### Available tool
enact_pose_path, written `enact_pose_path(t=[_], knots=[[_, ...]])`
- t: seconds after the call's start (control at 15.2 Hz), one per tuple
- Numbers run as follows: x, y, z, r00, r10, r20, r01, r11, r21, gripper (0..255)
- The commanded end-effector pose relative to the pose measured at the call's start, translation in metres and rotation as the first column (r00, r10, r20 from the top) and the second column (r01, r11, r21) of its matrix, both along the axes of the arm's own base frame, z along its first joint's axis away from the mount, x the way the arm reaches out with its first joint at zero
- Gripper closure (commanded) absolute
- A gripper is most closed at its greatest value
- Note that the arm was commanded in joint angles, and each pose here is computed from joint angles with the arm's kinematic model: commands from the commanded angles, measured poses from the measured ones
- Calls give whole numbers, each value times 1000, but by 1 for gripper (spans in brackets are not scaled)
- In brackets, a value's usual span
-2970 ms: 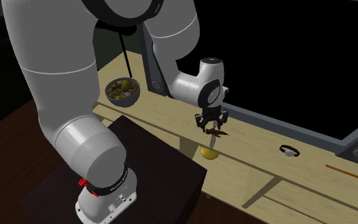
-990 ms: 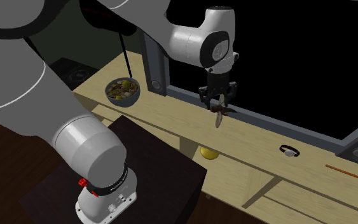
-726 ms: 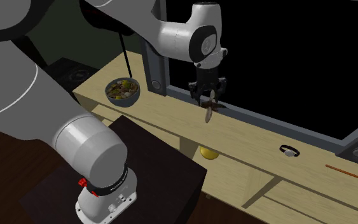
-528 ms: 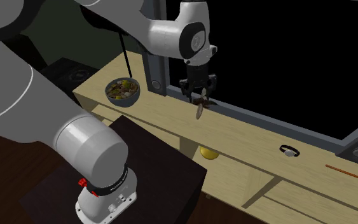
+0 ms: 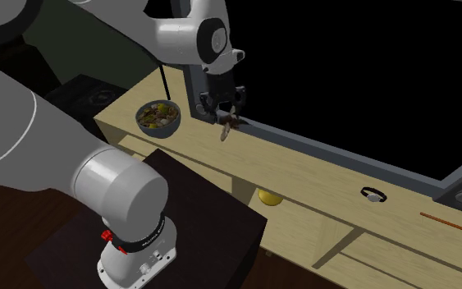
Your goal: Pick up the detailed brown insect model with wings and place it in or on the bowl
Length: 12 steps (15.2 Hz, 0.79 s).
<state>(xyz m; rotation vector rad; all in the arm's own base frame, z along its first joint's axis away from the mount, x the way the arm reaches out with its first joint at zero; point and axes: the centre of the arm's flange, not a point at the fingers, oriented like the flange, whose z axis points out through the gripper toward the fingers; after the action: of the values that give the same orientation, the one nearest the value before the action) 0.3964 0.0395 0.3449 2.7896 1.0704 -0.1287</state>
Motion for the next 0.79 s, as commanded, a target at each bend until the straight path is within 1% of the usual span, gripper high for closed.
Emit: enact_pose_path(t=[0.0, 0.73], knots=[[-5, 26, 0, 1000, -1, 0, 1, 1000, 0, 255], [-30, 169, 3, 1000, -1, 0, 1, 1000, 0, 255]])
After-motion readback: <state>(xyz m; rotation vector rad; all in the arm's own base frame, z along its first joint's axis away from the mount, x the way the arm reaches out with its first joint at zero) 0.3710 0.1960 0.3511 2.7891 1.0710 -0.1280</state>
